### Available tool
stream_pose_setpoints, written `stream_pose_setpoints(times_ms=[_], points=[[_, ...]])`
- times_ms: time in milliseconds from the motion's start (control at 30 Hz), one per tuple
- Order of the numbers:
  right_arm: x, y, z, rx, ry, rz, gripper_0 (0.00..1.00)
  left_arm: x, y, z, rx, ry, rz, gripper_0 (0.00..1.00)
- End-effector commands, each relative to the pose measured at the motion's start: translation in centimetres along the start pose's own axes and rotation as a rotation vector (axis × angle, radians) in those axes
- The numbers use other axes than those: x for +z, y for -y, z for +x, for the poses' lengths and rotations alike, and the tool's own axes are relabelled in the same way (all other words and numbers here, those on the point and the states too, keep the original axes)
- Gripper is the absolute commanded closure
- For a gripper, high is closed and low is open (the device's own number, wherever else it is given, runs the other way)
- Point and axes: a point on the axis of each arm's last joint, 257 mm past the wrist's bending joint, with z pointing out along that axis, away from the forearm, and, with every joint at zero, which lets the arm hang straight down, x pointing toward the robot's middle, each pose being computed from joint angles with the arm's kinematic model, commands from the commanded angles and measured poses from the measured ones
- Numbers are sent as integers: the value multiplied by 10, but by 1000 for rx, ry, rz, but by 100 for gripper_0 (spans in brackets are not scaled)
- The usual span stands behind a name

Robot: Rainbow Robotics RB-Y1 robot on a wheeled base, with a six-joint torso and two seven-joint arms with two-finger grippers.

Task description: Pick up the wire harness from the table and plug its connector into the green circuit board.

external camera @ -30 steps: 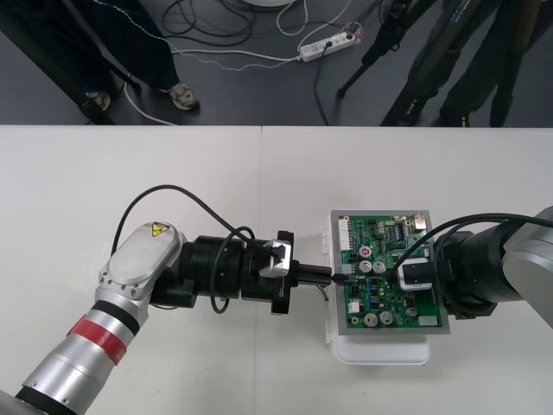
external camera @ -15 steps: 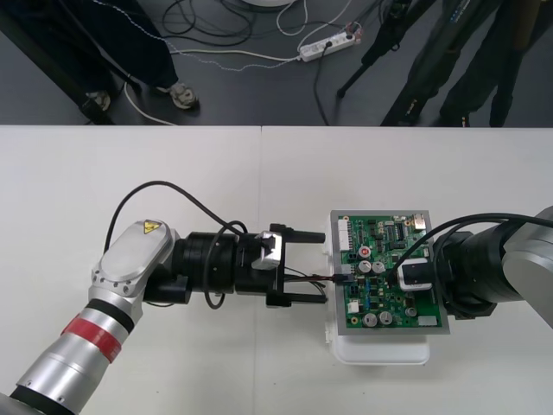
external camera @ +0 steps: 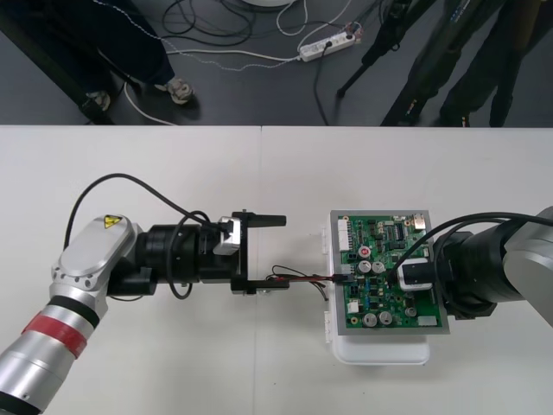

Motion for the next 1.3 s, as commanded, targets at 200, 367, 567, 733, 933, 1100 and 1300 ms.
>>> stream_pose_setpoints(times_ms=[200,367,567,733,933,1100,1300], points=[[-26,26,23,6,0,38,0,-76,-5,2,84,-76,28,0],[-27,32,48,29,27,8,0,-102,-7,-3,95,-118,52,0],[-34,41,75,30,54,5,0,-128,-4,-14,74,-186,73,0],[-49,53,89,33,107,28,0,-142,2,-32,48,-220,81,0],[-71,68,87,37,199,78,0,-150,6,-54,25,-231,72,0],[-94,76,66,69,339,102,0,-154,7,-68,19,-252,71,0],[-117,74,50,102,474,79,0,-160,7,-86,-9,-270,75,0]])
